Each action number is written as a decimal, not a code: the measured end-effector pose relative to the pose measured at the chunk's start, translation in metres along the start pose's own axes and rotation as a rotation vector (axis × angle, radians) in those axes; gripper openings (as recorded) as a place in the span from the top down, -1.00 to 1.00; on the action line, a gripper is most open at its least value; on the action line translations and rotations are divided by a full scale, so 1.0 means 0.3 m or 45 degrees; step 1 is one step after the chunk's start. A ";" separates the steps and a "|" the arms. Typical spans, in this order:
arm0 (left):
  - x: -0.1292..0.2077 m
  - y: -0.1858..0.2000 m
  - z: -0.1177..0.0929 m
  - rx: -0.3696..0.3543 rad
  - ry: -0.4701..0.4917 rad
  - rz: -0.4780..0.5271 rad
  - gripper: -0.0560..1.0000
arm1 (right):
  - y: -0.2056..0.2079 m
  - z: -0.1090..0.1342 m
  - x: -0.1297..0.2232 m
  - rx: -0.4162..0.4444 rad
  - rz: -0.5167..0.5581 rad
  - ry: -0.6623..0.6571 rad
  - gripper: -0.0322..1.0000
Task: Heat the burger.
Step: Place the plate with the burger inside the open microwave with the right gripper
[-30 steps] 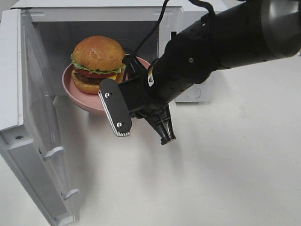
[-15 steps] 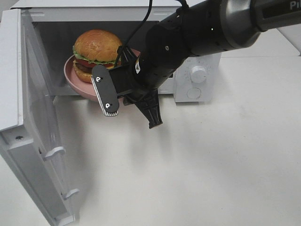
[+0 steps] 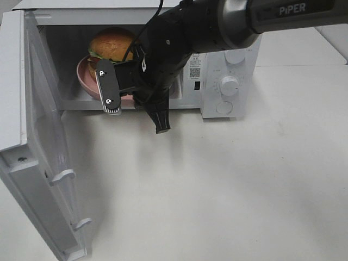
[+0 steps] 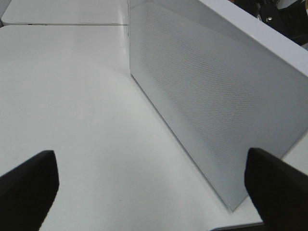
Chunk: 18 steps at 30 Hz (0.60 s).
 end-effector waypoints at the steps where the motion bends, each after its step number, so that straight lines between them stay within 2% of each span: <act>1: 0.000 0.000 0.000 0.000 0.000 0.000 -0.93 | -0.014 -0.017 0.003 0.006 0.001 -0.008 0.84; 6: 0.000 0.000 0.000 0.000 0.000 0.000 -0.93 | -0.040 -0.056 0.026 0.011 0.015 -0.038 0.84; 18: 0.000 0.000 0.000 0.000 0.000 0.000 -0.93 | -0.065 -0.092 0.082 0.005 0.053 -0.066 0.84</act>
Point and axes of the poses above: a point on each arm's last joint axis where the gripper is mounted, y pointing back along that axis away from the gripper, z along the wrist's bending axis when the last joint is at zero, x = y × z, the point moved 8 cm from there along -y, pointing out along that axis toward the gripper, and after that the axes turned 7 degrees about y, right-handed, at the moved point
